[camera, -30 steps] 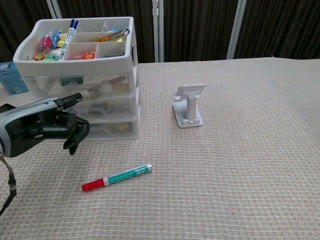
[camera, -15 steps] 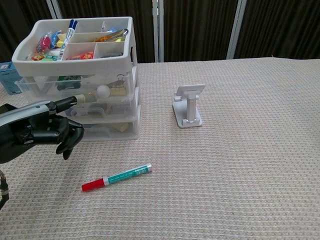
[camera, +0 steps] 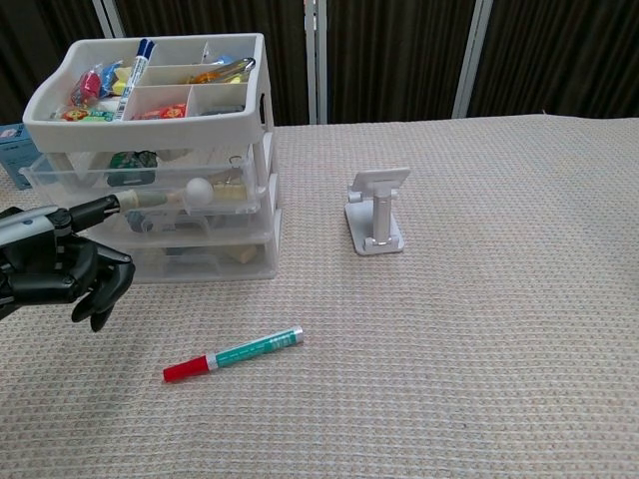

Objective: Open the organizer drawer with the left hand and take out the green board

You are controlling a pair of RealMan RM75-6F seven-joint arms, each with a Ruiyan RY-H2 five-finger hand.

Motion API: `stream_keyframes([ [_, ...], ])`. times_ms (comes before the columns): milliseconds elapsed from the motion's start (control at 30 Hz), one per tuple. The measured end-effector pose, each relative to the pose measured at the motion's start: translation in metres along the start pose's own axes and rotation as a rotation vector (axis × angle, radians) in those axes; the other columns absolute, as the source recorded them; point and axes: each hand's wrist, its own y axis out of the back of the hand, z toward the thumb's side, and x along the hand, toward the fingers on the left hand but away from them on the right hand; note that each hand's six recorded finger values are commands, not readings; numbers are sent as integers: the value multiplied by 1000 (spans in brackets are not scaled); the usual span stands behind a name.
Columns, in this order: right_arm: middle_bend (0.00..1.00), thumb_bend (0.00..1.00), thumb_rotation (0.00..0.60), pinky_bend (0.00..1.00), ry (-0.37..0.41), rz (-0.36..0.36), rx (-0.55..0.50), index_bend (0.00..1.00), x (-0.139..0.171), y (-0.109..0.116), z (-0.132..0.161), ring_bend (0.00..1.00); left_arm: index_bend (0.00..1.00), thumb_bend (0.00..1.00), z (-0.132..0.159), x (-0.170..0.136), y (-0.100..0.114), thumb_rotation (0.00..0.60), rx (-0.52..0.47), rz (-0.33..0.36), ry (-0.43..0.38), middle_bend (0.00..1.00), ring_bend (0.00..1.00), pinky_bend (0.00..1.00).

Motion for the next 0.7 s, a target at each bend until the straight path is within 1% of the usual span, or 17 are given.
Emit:
stream_keyframes([
  [167, 0, 15, 600, 0, -4, 4, 1, 96, 0, -1, -1, 0, 0, 1000, 1, -11, 8, 600, 36, 39, -35, 707, 727, 604],
  [267, 0, 15, 600, 0, -3, 3, -1, 96, 0, -1, 0, 0, 0, 1000, 2, -17, 12, 600, 97, 73, -54, 706, 727, 604],
  [367, 0, 15, 600, 0, -2, 2, -1, 96, 0, 0, 0, 0, 0, 1000, 4, -21, 15, 600, 187, 109, -69, 707, 727, 604],
  [600, 0, 15, 600, 0, 0, 4, 1, 96, 0, -1, 0, 0, 0, 1000, 17, -33, 23, 600, 444, 216, -82, 710, 727, 604],
  [700, 0, 15, 600, 0, 0, 4, 1, 95, 0, -1, 1, 0, 0, 1000, 24, -38, 27, 600, 520, 264, -77, 714, 727, 604],
])
